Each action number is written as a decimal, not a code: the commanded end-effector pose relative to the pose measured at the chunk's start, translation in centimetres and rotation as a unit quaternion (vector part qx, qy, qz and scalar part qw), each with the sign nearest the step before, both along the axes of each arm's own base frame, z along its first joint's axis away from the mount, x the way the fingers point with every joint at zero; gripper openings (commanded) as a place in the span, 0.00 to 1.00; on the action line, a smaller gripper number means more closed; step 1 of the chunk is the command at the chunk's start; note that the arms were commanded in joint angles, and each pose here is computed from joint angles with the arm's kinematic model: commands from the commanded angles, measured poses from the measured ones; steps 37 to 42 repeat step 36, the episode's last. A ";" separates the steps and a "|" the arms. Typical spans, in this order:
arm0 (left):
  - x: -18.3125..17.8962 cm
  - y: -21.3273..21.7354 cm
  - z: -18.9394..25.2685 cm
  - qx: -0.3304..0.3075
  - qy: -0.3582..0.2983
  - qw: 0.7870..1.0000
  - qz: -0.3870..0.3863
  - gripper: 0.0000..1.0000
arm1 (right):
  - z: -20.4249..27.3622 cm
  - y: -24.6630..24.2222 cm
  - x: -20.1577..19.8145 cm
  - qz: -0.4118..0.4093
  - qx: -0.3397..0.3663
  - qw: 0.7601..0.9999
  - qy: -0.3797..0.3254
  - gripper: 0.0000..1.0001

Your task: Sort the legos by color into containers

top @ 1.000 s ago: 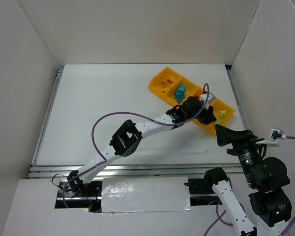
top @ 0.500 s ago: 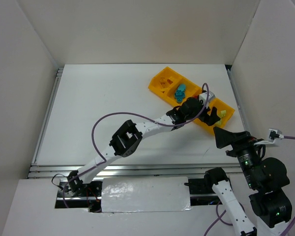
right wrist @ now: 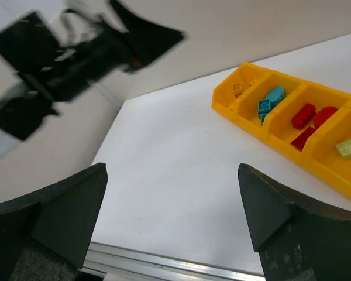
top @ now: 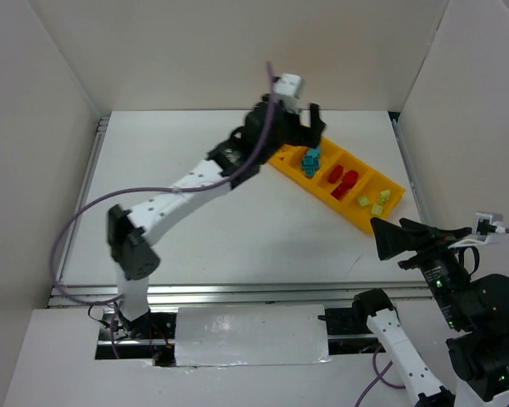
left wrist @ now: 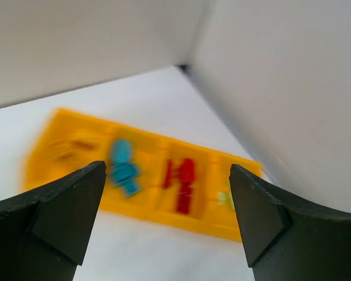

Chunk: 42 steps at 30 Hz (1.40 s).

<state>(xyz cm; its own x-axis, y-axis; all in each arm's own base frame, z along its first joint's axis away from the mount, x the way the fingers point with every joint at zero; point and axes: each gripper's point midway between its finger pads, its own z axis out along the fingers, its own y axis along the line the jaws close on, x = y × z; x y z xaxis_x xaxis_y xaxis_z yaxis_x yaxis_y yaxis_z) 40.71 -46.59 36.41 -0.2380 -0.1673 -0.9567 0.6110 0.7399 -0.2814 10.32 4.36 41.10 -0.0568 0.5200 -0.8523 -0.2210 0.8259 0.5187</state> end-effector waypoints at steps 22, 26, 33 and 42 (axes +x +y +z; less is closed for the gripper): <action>-24.8 49.4 -2.5 0.063 0.126 0.863 0.486 0.99 | -1.6 -6.4 -3.3 -0.083 -0.088 0.992 0.035 1.00; -26.9 51.6 -4.7 0.050 0.124 0.861 0.491 1.00 | -2.2 -7.4 -4.5 -0.089 -0.078 0.992 0.032 1.00; -28.3 53.2 -3.9 -0.015 0.101 0.867 0.488 0.99 | -2.5 -7.0 -5.3 -0.072 -0.067 0.995 0.028 1.00; -28.0 53.0 -4.0 -0.005 0.102 0.865 0.491 0.99 | -2.7 -6.6 -4.8 -0.066 -0.069 0.995 0.035 1.00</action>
